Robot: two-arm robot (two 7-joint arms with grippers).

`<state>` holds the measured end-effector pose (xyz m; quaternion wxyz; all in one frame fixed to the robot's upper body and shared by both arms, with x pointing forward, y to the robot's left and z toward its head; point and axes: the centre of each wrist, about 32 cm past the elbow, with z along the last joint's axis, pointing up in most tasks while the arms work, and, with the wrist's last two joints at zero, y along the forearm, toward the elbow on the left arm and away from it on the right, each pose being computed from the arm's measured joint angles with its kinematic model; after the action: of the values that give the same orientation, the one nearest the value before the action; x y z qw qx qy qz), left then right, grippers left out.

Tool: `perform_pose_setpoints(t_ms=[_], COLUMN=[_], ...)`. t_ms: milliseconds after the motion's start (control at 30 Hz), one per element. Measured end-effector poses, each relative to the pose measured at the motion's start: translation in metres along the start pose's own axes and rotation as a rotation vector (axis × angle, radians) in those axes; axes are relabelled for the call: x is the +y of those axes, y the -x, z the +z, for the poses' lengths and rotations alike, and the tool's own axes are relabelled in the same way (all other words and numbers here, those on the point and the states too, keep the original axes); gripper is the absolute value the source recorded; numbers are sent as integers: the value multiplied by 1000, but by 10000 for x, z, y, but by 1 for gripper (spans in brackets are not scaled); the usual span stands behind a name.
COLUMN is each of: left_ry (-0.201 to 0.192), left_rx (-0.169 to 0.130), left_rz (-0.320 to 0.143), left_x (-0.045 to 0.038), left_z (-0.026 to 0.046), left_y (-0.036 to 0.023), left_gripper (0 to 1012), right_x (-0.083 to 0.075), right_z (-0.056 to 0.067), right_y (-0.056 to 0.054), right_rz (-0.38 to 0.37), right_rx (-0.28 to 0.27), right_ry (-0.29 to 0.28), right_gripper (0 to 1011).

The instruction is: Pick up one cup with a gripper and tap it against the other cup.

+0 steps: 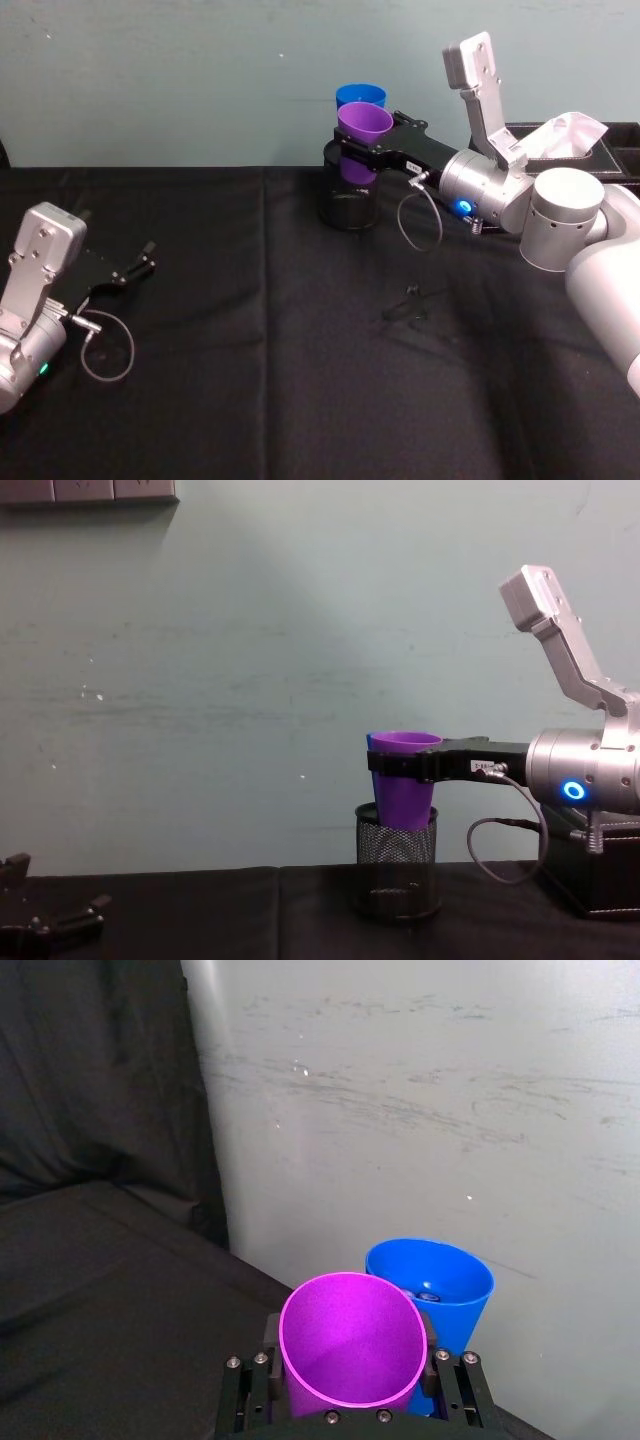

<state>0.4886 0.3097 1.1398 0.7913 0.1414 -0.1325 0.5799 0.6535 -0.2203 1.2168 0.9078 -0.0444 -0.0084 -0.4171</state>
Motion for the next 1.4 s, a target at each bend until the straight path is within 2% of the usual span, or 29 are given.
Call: perform_pose_setpoints(t_ms=[1000, 1400], left_ry=[0, 0], left_rx=[0, 0], left_rz=[0, 0], left_x=[0, 0], left_z=[0, 0], left_y=[0, 0], left_gripper=[1000, 1000], right_x=[-1, -108], right_z=[0, -12], right_y=[-1, 46], right_rz=[0, 24], right_rx=[0, -7], right_ry=[0, 5], right_gripper=[738, 738])
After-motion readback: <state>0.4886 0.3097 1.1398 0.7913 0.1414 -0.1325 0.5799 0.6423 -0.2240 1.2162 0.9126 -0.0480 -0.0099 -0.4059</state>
